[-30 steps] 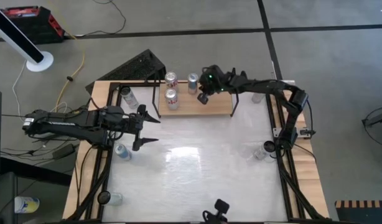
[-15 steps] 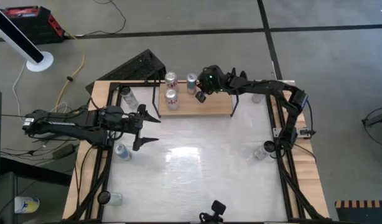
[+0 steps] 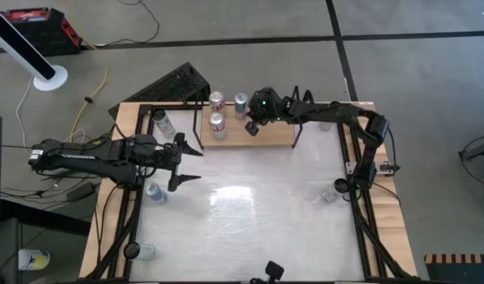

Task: Place canned beverage on shelf
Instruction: Put the blue soda can on the shelf aligned with the other blue soda can

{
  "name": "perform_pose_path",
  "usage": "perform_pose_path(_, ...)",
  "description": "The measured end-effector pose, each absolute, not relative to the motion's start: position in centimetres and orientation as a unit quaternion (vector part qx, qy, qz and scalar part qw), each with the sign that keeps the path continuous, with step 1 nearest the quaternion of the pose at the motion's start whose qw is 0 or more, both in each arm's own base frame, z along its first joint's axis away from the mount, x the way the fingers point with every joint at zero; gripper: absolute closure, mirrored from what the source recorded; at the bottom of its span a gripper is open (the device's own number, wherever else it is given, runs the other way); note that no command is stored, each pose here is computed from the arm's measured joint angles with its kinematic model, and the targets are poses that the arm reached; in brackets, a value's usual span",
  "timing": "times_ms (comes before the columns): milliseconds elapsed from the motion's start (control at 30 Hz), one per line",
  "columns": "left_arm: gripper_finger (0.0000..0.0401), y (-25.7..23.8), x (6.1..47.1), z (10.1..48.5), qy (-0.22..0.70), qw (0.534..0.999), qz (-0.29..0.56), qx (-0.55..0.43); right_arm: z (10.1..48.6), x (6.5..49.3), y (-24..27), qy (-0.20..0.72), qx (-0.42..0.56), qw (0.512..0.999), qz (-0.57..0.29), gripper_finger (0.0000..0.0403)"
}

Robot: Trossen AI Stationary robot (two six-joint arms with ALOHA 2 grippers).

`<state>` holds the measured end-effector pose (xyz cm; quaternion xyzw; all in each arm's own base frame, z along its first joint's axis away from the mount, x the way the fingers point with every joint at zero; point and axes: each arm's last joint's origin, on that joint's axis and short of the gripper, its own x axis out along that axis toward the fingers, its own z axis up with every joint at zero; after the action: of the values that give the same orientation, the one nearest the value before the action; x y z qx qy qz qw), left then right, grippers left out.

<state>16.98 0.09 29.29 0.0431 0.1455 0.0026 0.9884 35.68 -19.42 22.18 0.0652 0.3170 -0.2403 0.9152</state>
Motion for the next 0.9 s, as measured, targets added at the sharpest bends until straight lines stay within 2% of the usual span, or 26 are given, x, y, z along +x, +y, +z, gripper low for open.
perform_pose_path(200,0.0054,0.0,16.9,29.1,0.156,0.988,-0.005,0.002,24.8,35.7,-15.7,0.318,0.058,0.924,-0.203,0.0381)
perform_pose_path(367,0.0054,-1.7,16.2,28.8,0.190,0.971,-0.126,-0.064,28.5,35.1,-11.0,0.292,0.036,0.943,-0.155,0.0381)
perform_pose_path(467,0.0054,-3.0,15.6,29.6,0.216,0.961,-0.152,-0.088,30.2,34.7,-8.5,0.276,0.020,0.950,-0.142,0.0381)
perform_pose_path(633,0.0054,-4.9,13.9,32.3,0.263,0.953,-0.113,-0.097,31.3,34.5,-4.1,0.266,0.012,0.955,-0.131,0.0381)
perform_pose_path(733,0.0054,-5.3,12.6,33.3,0.316,0.940,-0.059,-0.112,31.6,34.5,-1.3,0.259,0.017,0.959,-0.113,0.0381)
perform_pose_path(900,0.0054,-5.0,10.6,32.3,0.427,0.891,0.058,-0.142,31.3,34.5,3.7,0.257,0.024,0.961,-0.103,0.0381)
